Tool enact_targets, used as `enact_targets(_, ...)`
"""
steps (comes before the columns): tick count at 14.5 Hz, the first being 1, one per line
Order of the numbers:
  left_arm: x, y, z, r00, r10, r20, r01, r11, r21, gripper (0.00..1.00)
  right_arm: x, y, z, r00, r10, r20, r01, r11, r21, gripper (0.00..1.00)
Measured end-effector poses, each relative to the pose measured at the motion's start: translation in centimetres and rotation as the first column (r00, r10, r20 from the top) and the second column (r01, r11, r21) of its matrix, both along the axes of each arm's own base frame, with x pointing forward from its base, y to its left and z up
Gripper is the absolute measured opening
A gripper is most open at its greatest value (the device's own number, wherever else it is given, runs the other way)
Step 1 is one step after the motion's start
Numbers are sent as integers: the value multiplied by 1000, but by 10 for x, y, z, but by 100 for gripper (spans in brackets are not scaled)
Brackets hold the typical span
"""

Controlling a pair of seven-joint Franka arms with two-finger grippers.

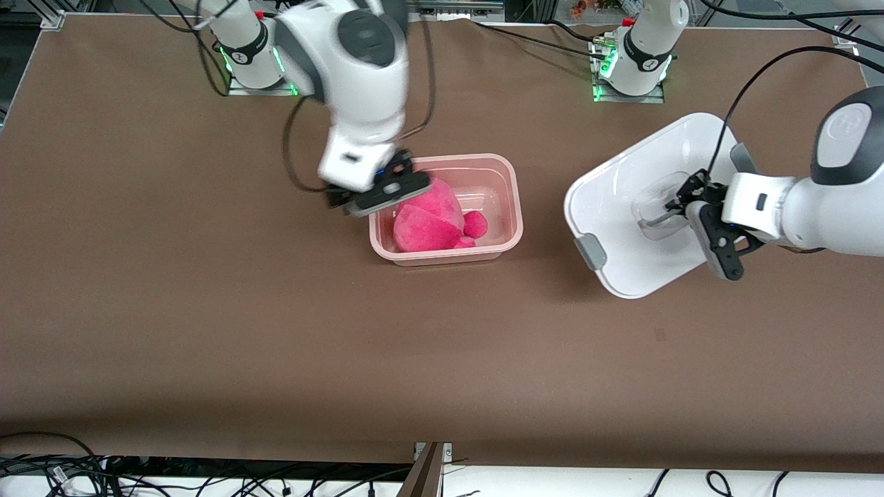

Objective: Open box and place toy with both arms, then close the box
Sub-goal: 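Place the lid onto the box with the left gripper while the right gripper withdraws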

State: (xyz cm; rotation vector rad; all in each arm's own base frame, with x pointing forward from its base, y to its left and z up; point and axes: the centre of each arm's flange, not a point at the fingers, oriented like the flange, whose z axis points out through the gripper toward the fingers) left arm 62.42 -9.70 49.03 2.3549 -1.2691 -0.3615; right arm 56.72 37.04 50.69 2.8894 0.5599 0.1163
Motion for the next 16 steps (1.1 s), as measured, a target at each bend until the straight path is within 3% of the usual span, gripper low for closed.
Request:
enact_targets(3,-10,-71,12,993,-101,63,104,993,-50,7,35,-90,25,990,-138,8,139,990,-32,100)
enact_targets(9,-48,-265,-25,934,-287,214,318,940,-126,7,64,-239,50,949,-290,-121,303,947,104,100)
enact_targets(12,-70,-332,-55,901,-325,286,376,915,-147,7,59,-308,59,921,-356,-157,375,920,114,100)
enact_targets(16,-101,-382,-105,847,-407,343,460,884,-85,7,22,-329,76,911,-373,-177,395,911,119,100)
